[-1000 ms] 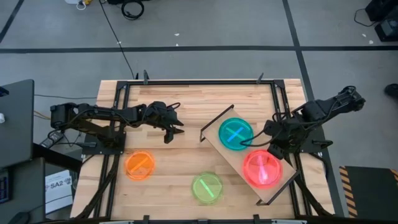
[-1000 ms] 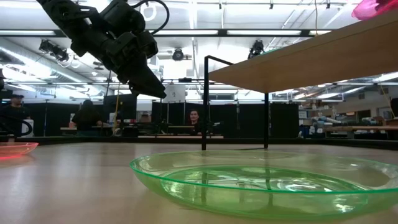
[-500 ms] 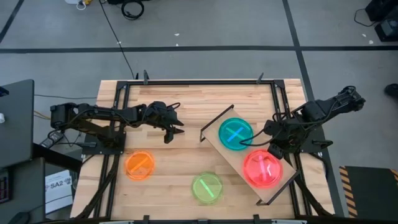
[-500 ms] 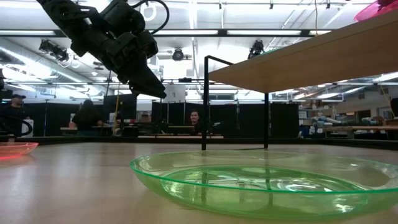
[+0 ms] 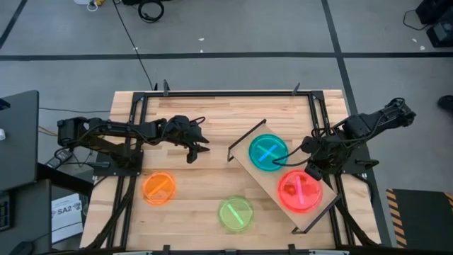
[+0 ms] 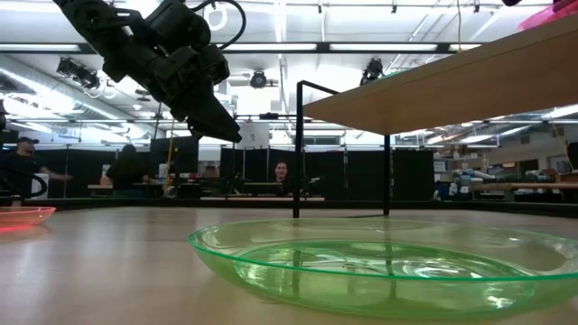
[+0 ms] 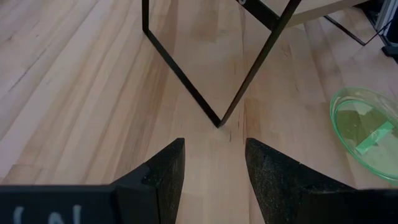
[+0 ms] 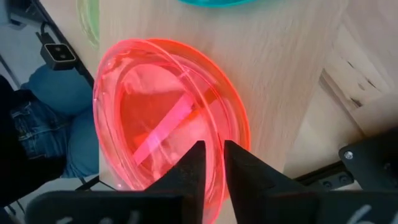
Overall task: Place and stack plates onto a shelf
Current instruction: Stack the pink plate on top of the other pink plate on the shelf, then stack the orange plate on top of the blue plate on the shelf
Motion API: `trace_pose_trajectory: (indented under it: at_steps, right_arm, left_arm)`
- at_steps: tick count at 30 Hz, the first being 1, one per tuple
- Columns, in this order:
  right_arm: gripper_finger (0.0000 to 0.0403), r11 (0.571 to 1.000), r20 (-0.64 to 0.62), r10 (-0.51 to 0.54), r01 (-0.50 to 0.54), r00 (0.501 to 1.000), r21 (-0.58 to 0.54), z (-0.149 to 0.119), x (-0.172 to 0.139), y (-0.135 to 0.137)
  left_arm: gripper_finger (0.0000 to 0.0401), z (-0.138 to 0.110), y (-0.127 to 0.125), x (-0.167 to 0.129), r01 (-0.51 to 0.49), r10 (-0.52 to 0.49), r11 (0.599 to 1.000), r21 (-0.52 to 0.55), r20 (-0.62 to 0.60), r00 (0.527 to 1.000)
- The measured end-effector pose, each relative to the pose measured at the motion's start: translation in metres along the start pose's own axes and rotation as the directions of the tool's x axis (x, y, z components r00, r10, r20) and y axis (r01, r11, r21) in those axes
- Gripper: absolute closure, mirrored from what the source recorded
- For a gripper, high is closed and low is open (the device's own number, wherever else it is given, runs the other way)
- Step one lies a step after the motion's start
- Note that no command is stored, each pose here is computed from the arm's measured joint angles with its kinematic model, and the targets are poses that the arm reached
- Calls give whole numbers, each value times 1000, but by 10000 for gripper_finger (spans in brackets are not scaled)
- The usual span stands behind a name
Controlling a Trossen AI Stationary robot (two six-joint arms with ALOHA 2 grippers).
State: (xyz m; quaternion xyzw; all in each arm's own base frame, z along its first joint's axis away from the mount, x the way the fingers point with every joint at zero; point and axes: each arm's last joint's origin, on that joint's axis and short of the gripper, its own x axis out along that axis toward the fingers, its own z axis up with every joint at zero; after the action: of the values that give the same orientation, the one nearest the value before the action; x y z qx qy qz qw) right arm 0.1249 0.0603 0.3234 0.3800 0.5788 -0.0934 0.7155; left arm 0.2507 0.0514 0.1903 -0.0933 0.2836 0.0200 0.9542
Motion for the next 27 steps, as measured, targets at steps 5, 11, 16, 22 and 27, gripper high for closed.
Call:
trace_pose_trajectory:
  at_steps: [5,11,16,22,27]
  right_arm:
    - [294,1000,-5,-1,1,1000,1,0,0,0]
    - [252,1000,-6,-2,2,1000,0,0,0,0]
    - [239,1000,-6,-2,2,1000,-2,0,0,0]
    - [241,1000,1,-5,5,1000,-29,0,0,0]
    - [242,996,11,-9,10,1000,-86,0,0,0]
  left_arm:
    - [225,0,0,0,0,0,1000,0,0,1000]
    - [225,0,0,0,0,0,1000,1,0,1000]
    - [225,0,0,0,0,0,1000,1,0,1000]
    - [225,0,0,0,0,0,1000,-1,0,1000]
    - [225,0,0,0,0,0,1000,-12,0,1000]
